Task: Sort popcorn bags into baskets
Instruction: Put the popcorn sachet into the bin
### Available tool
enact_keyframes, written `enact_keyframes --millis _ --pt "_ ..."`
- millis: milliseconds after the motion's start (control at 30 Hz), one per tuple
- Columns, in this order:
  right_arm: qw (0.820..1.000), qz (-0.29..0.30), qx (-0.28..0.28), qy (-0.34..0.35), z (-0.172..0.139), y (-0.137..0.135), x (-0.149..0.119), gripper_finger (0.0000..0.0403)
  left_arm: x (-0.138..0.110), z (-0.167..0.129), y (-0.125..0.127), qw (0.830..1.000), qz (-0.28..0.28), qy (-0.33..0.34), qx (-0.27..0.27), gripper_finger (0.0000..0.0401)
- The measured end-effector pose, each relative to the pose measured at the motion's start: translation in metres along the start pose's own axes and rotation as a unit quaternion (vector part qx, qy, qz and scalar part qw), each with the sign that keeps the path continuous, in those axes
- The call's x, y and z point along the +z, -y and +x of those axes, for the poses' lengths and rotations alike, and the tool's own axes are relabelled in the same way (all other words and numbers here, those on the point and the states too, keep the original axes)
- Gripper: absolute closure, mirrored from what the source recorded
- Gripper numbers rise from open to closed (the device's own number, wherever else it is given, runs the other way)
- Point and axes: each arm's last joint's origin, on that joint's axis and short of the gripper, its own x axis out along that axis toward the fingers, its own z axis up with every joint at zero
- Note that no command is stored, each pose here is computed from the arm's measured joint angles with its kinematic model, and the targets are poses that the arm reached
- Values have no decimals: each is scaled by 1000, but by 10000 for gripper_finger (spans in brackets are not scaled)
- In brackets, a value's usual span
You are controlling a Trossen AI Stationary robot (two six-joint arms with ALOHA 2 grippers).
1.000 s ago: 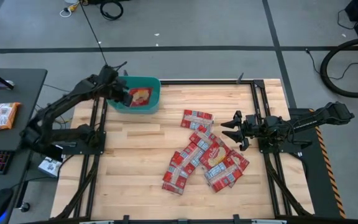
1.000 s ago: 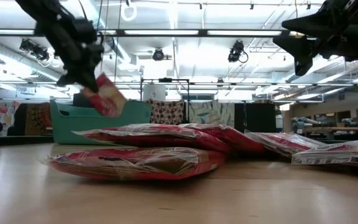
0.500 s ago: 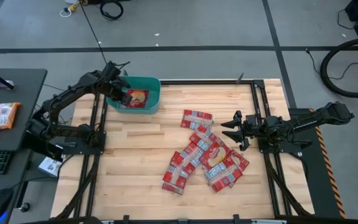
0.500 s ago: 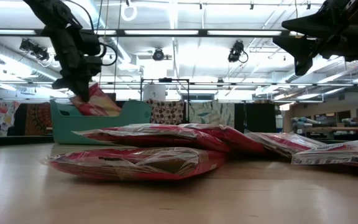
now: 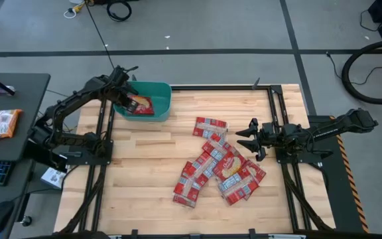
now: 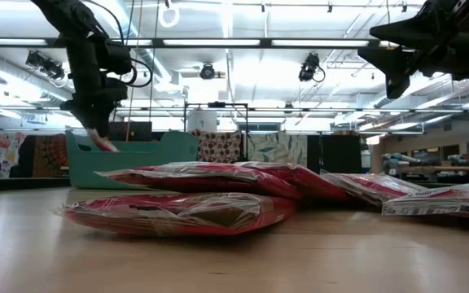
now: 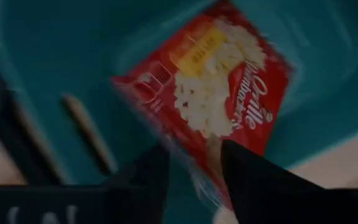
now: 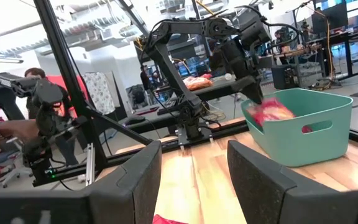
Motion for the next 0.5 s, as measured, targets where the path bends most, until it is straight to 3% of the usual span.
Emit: enact_keyframes --millis 233,500 --pt "1000 0 0 0 0 0 0 214 21 -29 8 998 31 52 15 215" --pt "1000 -5 0 0 0 0 0 214 36 -58 55 973 176 141 -50 224"
